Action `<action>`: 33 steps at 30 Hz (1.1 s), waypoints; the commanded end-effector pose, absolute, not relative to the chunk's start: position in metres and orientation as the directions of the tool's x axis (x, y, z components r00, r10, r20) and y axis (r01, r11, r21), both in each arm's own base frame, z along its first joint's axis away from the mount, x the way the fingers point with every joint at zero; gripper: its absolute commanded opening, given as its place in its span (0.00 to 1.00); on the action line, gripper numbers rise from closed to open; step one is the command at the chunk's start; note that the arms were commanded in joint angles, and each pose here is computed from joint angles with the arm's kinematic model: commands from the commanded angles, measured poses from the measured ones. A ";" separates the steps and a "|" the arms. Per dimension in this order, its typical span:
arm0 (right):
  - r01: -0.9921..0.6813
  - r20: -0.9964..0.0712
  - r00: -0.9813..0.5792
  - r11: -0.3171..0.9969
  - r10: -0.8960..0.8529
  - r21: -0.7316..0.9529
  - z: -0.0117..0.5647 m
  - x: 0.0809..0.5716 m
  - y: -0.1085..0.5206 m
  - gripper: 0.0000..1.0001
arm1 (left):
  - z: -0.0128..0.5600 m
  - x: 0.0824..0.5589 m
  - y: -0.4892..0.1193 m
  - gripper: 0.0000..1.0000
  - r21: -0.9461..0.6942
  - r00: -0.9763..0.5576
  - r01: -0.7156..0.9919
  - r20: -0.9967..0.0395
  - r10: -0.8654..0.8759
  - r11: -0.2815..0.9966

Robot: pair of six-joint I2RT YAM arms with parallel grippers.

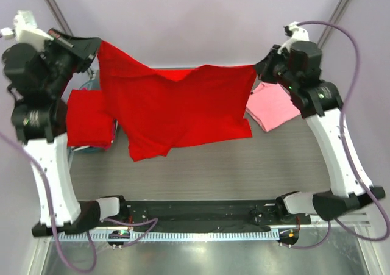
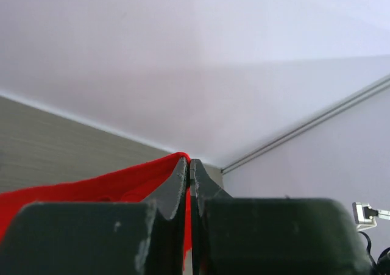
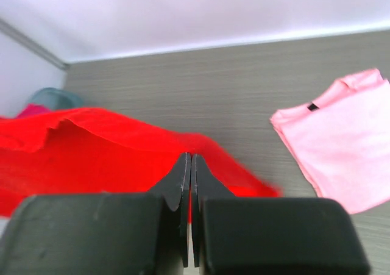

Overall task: Fold and stack the t-shirts
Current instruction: Flatten the tshirt out

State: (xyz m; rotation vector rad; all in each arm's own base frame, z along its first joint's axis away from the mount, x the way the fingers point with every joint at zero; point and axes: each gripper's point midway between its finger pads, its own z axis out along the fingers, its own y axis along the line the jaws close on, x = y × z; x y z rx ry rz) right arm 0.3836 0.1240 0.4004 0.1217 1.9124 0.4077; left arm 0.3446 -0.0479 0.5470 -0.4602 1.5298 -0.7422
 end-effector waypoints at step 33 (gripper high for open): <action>-0.019 -0.939 -0.182 0.953 0.293 0.301 0.407 0.351 0.083 0.01 | 0.525 0.440 -0.070 0.00 -0.823 -0.200 0.213 -0.565 -0.801 0.527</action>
